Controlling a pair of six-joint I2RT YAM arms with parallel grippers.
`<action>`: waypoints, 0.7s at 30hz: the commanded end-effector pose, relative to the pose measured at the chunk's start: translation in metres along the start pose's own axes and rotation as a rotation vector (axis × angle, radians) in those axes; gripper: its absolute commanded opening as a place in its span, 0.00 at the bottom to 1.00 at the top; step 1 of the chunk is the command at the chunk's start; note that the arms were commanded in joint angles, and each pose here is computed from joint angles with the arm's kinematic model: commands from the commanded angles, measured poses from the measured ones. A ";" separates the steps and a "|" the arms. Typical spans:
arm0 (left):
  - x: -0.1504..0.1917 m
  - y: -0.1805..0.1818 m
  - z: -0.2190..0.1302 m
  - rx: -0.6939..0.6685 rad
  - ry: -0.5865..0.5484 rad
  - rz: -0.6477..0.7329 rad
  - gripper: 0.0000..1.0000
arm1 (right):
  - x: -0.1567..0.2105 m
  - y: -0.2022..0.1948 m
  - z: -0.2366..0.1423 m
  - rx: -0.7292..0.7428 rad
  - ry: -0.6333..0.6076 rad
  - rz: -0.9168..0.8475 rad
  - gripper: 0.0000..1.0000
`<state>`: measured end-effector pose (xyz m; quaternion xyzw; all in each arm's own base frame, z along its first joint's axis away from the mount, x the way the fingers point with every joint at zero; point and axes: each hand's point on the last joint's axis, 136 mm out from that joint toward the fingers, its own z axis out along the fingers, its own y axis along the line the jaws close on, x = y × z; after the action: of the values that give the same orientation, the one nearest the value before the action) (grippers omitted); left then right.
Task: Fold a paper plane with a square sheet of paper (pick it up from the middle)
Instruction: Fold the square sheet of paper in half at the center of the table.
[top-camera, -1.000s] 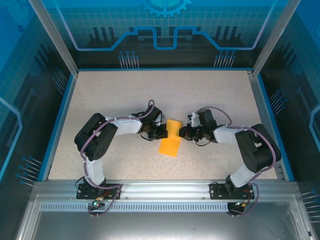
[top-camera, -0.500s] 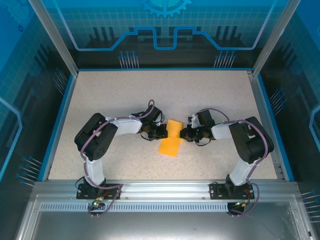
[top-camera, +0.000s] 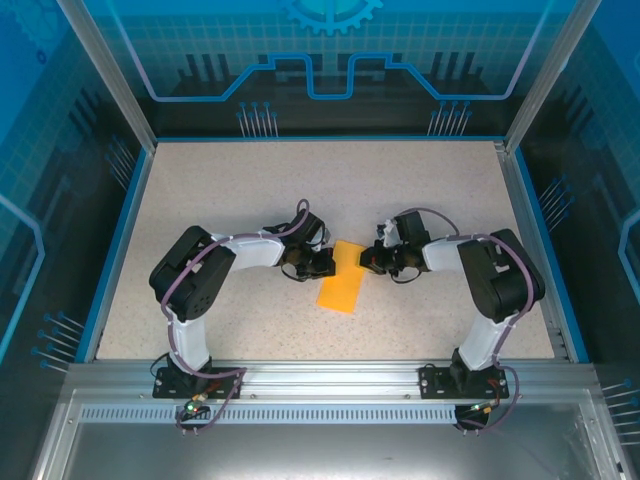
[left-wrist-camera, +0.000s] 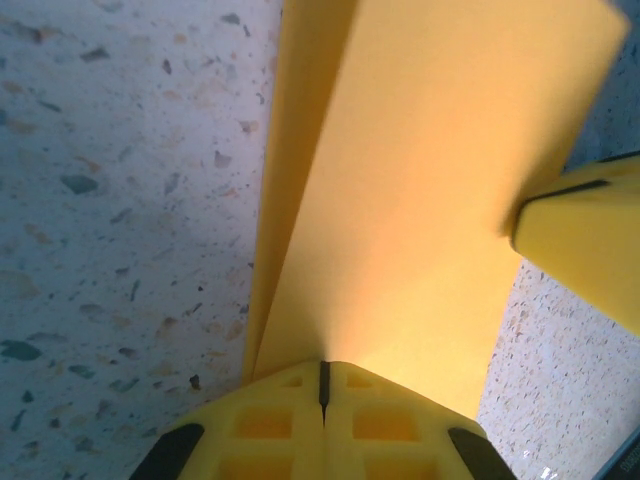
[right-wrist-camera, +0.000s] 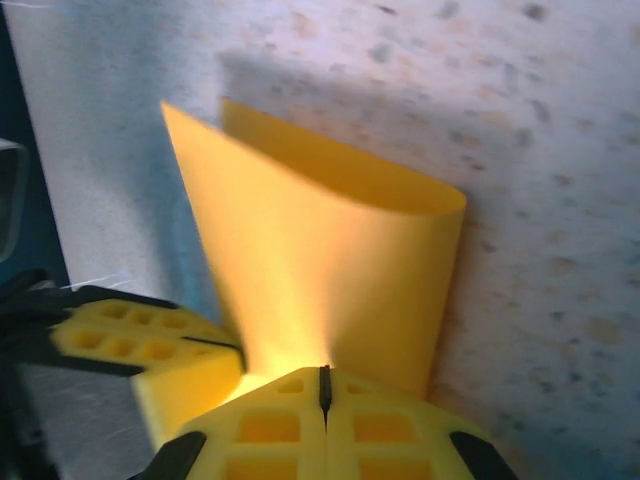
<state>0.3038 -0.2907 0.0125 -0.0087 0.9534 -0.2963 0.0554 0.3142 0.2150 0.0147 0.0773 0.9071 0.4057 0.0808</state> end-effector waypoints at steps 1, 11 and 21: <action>0.029 0.045 0.016 -0.163 0.096 -0.033 0.00 | -0.002 -0.016 0.000 0.034 -0.003 0.030 0.00; 0.029 0.045 0.016 -0.165 0.097 -0.032 0.00 | -0.025 0.020 -0.021 -0.054 -0.055 -0.022 0.00; 0.031 0.047 0.016 -0.168 0.101 -0.026 0.00 | -0.018 -0.029 -0.001 0.089 0.003 0.061 0.00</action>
<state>0.3040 -0.2909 0.0128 -0.0056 0.9537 -0.2954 0.0555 0.3385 0.2044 0.0193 0.0884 0.9056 0.4035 0.0961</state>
